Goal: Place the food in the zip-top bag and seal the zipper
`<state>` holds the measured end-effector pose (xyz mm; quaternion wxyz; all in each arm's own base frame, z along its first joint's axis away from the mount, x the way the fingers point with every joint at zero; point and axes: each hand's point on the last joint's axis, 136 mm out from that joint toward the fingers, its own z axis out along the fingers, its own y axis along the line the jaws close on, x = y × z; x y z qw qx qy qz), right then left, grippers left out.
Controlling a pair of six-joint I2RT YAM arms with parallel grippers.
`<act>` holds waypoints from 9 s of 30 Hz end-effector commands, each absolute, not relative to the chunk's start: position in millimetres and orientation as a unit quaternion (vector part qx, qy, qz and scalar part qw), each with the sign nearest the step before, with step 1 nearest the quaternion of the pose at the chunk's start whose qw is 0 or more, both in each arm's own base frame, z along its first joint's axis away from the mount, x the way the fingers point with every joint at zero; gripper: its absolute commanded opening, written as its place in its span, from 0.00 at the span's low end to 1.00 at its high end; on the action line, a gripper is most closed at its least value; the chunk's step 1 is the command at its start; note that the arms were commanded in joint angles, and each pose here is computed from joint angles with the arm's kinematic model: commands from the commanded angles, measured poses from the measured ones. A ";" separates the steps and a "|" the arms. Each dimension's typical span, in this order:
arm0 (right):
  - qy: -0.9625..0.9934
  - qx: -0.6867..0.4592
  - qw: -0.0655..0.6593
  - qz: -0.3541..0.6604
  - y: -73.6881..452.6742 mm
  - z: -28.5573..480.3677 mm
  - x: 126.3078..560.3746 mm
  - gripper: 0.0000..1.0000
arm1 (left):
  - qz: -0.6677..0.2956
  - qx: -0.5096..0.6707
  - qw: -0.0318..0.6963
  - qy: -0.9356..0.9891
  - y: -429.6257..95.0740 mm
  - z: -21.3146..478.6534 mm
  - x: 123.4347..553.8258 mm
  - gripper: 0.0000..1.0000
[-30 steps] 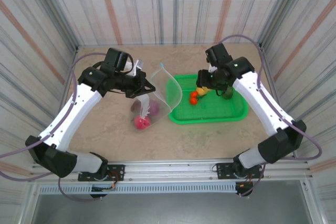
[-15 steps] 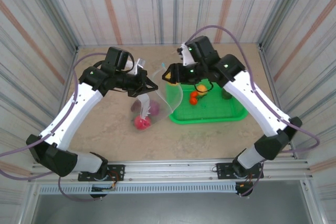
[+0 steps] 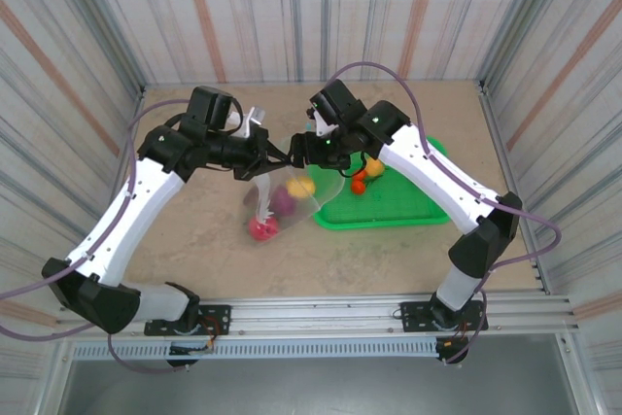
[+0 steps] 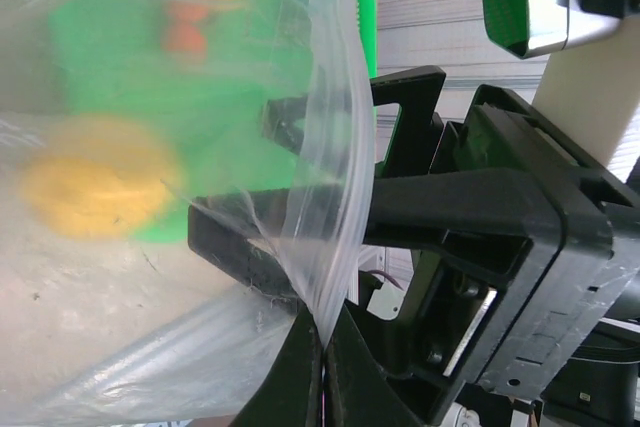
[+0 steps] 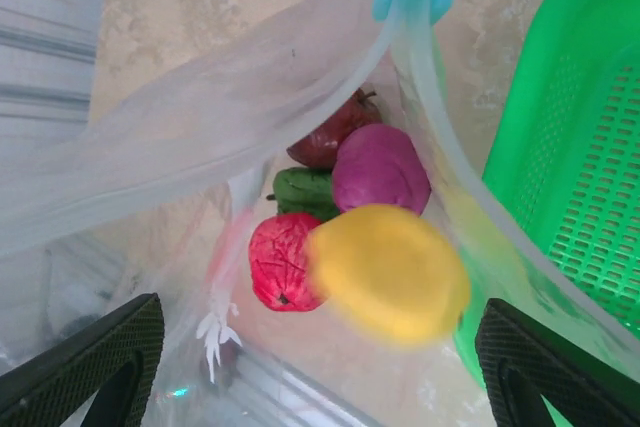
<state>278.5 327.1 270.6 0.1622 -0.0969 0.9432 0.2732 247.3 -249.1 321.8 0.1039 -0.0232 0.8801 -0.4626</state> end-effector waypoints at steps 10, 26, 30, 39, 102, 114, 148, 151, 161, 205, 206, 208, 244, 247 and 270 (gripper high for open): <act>0.925 -0.105 0.200 0.307 320.4 319.3 272.9 0.84 | -0.474 -0.020 0.126 0.871 -242.1 344.5 243.1 0.00; 0.953 0.099 0.240 0.158 156.5 274.4 303.8 0.78 | -0.459 -0.037 0.128 0.879 -233.2 332.4 245.6 0.00; 0.968 0.109 0.205 0.090 124.7 229.3 295.4 0.78 | -0.452 -0.035 0.132 0.882 -230.2 330.5 244.0 0.00; 0.971 0.082 0.200 -0.101 64.6 168.0 313.9 0.81 | -0.448 -0.034 0.126 0.884 -230.6 322.8 242.4 0.00; 0.971 0.067 0.222 -0.061 33.1 108.5 396.4 0.51 | -0.427 -0.040 0.109 0.897 -226.5 293.7 243.9 0.00; 0.949 0.006 0.312 0.044 118.2 222.1 357.3 0.52 | -0.429 -0.030 0.117 0.895 -232.2 304.7 250.4 0.00; 0.894 -0.262 0.136 0.338 339.5 272.6 245.1 0.56 | -0.437 0.003 0.156 0.886 -227.9 334.4 238.6 0.00; 0.889 -0.275 0.109 0.350 351.4 264.4 241.3 0.57 | -0.435 0.004 0.158 0.886 -225.9 333.6 235.8 0.00; 0.909 -0.278 0.155 0.270 356.6 253.9 250.4 0.79 | -0.428 0.008 0.170 0.888 -220.3 337.5 231.7 0.00; 0.980 0.040 0.177 0.080 133.3 118.7 390.7 0.73 | -0.392 -0.006 0.169 0.904 -211.9 315.9 237.6 0.00; 0.980 0.040 0.172 0.088 134.7 115.3 393.5 0.73 | -0.390 -0.005 0.171 0.905 -210.9 315.7 237.4 0.00; 0.980 0.031 0.167 0.102 140.1 111.8 399.1 0.73 | -0.385 -0.004 0.172 0.907 -209.5 314.0 237.1 0.00; 0.992 -0.042 0.122 -0.012 125.2 51.7 417.4 0.50 | -0.354 0.009 0.177 0.919 -202.6 306.9 235.9 0.00; 0.990 -0.034 0.134 -0.014 124.4 60.8 413.2 0.46 | -0.356 0.009 0.177 0.917 -203.5 307.9 235.4 0.00; 0.927 -0.013 0.312 0.206 175.6 275.3 315.7 0.46 | -0.377 0.010 0.187 0.907 -207.0 321.4 232.4 0.00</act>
